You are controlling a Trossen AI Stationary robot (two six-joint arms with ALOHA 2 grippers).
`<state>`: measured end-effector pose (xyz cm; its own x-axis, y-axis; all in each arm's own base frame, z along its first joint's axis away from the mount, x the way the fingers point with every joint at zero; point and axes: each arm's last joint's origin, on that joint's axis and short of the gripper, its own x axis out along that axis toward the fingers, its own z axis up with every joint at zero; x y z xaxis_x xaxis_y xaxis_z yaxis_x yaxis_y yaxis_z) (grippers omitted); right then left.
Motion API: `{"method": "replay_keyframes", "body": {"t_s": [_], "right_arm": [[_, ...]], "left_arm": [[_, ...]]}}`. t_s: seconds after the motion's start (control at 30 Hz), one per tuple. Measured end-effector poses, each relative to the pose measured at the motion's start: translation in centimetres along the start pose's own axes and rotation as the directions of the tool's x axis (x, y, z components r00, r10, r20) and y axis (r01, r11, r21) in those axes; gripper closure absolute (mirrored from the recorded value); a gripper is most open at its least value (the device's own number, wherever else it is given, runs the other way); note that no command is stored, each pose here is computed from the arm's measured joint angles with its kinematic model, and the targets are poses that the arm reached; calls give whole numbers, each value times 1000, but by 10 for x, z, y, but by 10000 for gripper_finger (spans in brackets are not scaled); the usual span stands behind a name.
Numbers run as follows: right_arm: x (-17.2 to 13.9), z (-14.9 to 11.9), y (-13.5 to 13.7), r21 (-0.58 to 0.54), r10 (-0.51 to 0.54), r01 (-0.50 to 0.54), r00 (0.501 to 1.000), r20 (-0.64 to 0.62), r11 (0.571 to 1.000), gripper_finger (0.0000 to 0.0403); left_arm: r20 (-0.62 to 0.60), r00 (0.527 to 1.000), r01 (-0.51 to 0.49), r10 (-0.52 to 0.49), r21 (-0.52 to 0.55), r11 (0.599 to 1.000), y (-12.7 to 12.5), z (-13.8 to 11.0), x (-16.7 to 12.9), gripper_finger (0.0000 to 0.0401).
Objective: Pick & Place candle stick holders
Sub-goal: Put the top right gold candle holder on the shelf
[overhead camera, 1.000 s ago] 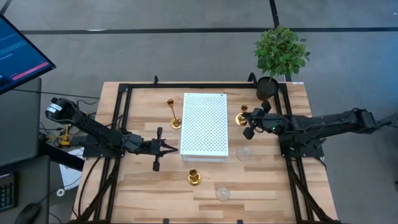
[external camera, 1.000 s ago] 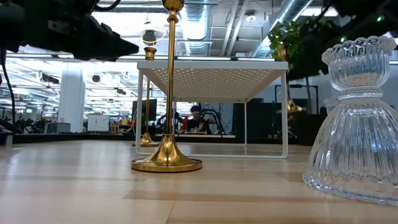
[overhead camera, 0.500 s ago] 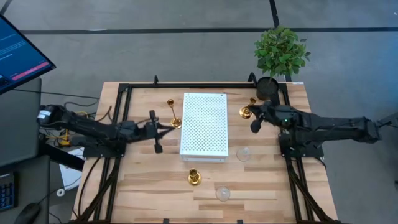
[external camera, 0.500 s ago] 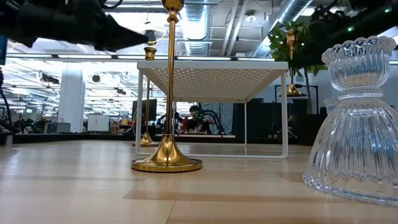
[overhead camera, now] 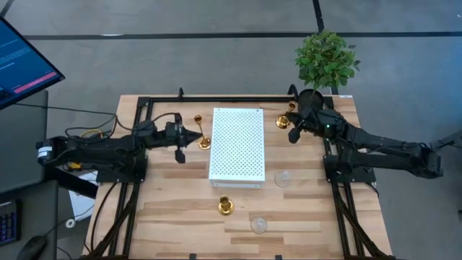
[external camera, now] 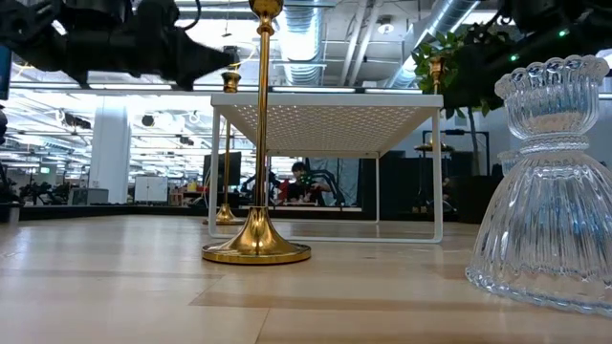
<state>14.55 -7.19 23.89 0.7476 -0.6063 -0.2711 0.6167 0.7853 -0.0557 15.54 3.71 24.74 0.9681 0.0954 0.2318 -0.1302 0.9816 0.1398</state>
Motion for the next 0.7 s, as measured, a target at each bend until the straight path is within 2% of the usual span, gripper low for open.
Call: {"method": "replay_keyframes", "body": {"t_s": [0.1,0.2,0.43,0.53,0.7], "right_arm": [[0,6,-3,17,9,-10,1000,29,1000,403],[-1,15,-2,25,33,-34,998,51,999,403],[-7,31,6,22,83,-86,992,99,996,403],[-8,36,9,18,115,-117,987,111,993,403],[1,48,21,20,199,-201,976,90,979,403]], "left_arm": [[18,998,69,-68,-34,997,1,4,1,397],[15,996,88,-88,-44,995,-1,3,2,395],[3,994,111,-113,-201,973,-5,1,4,390],[5,991,134,-136,-218,967,-6,1,4,389],[16,972,233,-235,-220,947,-9,2,3,389]]}}
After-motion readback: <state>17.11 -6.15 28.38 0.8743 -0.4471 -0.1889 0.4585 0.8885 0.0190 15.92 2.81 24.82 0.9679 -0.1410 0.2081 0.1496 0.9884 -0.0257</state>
